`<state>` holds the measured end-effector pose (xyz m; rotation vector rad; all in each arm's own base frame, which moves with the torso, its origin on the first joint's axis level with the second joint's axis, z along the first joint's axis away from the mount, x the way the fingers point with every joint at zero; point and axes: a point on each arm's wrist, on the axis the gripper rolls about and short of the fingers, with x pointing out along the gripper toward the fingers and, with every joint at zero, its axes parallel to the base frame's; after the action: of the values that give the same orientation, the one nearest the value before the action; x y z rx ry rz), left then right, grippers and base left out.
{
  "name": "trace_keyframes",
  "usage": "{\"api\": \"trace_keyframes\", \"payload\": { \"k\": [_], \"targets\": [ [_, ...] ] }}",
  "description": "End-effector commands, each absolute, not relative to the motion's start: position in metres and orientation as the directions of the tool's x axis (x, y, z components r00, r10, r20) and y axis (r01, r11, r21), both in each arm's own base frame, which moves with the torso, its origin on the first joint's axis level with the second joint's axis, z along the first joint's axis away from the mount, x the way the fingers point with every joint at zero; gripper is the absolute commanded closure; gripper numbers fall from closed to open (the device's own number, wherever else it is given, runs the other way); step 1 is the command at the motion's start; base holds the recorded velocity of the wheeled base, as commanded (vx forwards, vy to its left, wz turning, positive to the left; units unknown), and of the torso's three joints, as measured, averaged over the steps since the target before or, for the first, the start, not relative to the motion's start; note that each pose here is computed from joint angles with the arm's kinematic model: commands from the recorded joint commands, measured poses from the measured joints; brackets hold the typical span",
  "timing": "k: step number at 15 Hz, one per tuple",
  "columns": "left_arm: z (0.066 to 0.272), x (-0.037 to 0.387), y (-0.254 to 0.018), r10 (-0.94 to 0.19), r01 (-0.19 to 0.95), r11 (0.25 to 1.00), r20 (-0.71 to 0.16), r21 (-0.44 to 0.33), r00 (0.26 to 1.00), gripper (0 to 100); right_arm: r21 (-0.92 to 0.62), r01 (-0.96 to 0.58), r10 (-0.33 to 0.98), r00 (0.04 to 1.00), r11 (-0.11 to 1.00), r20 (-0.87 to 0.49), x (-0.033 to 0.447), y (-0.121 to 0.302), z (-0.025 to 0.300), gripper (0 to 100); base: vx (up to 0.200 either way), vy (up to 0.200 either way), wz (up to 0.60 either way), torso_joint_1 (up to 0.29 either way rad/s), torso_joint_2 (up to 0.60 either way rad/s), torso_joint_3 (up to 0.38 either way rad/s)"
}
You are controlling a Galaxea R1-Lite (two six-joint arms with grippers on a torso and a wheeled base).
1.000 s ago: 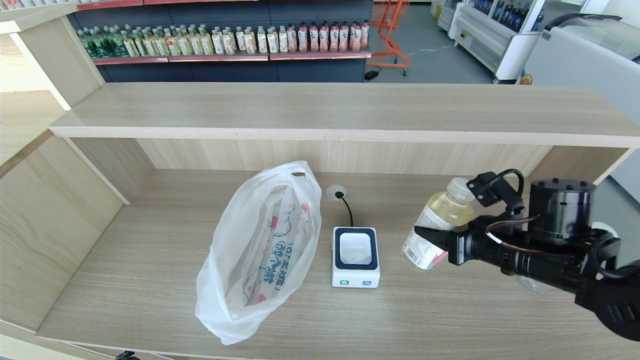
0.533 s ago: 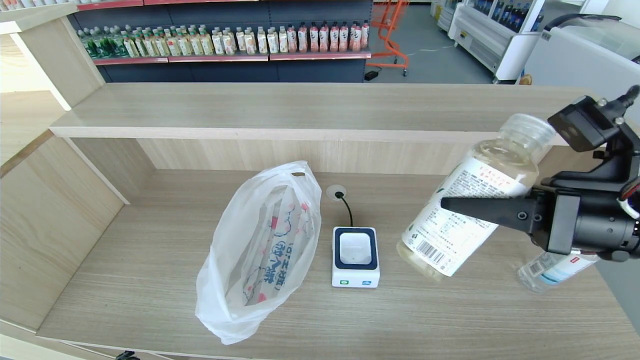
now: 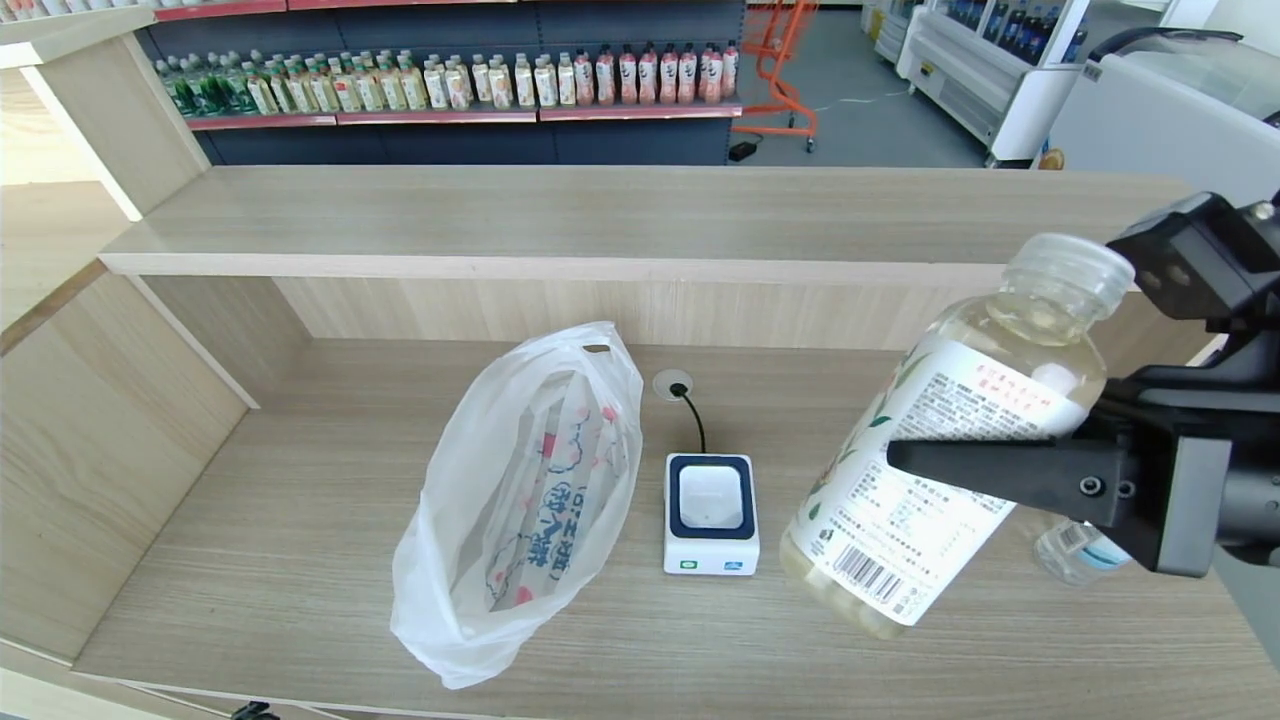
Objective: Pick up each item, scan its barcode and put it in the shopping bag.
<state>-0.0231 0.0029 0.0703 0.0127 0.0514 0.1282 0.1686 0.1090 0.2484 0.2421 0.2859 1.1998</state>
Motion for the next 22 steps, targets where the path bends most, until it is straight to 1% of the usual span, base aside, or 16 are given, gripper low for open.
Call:
{"api": "trace_keyframes", "payload": {
  "k": [1,12,17,19,20,21,22],
  "targets": [
    [0.07,-0.023,0.003,0.129,-0.128,0.992,-0.05,0.016,0.99,0,0.334,-0.885,0.946,0.314,0.323,-0.084,0.165,0.112,0.25,100,0.0,0.0,0.0,0.0,0.0,0.0],
    [0.07,-0.023,0.003,0.129,-0.128,0.992,-0.052,0.016,0.99,0,0.345,-0.883,0.948,0.308,0.318,-0.084,0.164,0.113,0.25,100,0.0,0.0,0.0,0.0,0.0,0.0],
    [0.07,-0.023,0.003,0.129,-0.128,0.992,-0.052,0.016,0.99,0,0.323,-0.89,0.946,0.313,0.322,-0.082,0.166,0.114,0.25,100,0.0,0.0,0.0,0.0,0.0,0.0],
    [0.07,-0.023,0.003,0.129,-0.128,0.992,-0.052,0.016,0.99,0,0.213,-0.914,0.938,0.334,0.345,-0.089,0.166,0.111,0.246,100,0.0,0.0,0.0,0.0,0.0,0.0],
    [0.07,-0.023,0.003,0.129,-0.128,0.992,-0.05,0.016,0.99,0,0.023,-0.906,0.901,0.418,0.423,-0.114,0.172,0.094,0.237,100,0.0,0.0,0.0,0.0,0.0,0.0],
    [0.07,-0.023,0.003,0.129,-0.128,0.992,-0.05,0.016,0.99,0,-0.125,-0.883,0.876,0.467,0.453,-0.12,0.178,0.085,0.235,100,0.0,0.0,0.0,0.0,0.0,0.0],
    [0.07,-0.023,0.003,0.129,-0.128,0.992,-0.052,0.016,0.99,0,-0.24,-0.822,0.823,0.553,0.516,-0.126,0.186,0.071,0.234,100,0.0,0.0,0.0,0.0,0.0,0.0]
  ]
}}
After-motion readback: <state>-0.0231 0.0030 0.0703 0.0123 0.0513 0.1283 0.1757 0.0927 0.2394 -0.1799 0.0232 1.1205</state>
